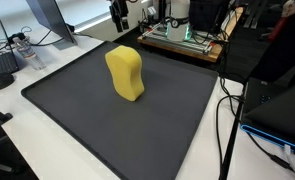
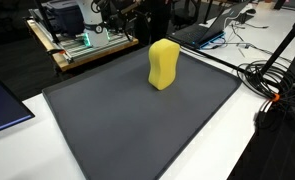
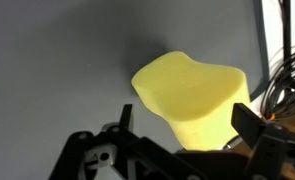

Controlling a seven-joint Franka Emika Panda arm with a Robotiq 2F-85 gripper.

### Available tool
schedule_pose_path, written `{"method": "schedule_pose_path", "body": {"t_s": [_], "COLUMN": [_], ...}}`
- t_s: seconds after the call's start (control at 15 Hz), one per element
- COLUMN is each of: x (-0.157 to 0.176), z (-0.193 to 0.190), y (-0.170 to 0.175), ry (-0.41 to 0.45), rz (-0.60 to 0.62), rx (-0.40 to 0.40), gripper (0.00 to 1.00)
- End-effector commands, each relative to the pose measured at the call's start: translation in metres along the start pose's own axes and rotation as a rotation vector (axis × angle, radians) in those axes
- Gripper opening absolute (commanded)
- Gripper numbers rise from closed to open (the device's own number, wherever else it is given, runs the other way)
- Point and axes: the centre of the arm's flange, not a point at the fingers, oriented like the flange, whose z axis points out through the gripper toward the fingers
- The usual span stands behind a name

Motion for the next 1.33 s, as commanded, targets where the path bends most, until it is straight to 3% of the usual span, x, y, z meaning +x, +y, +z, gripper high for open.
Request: {"method": "schedule_pose_path", "body": {"t_s": [0.0,0.33,0.6,0.87,1.27], "x": [0.026,0.046,0.063,0.077,0.092], "z": [-0.046,-0.054,-0.045,-0.026,0.015], "y": [-0.018,0.006,0.041,0.075,0.104], "ry": [0.017,0.063,0.065,0.030,-0.070], "rz": [0.068,0.188,0.294,0.375,0.432], "rx": [0.163,0.293,0.323,0.365,0.519], "gripper": [1.00,1.00,1.00,1.00,1.00]}}
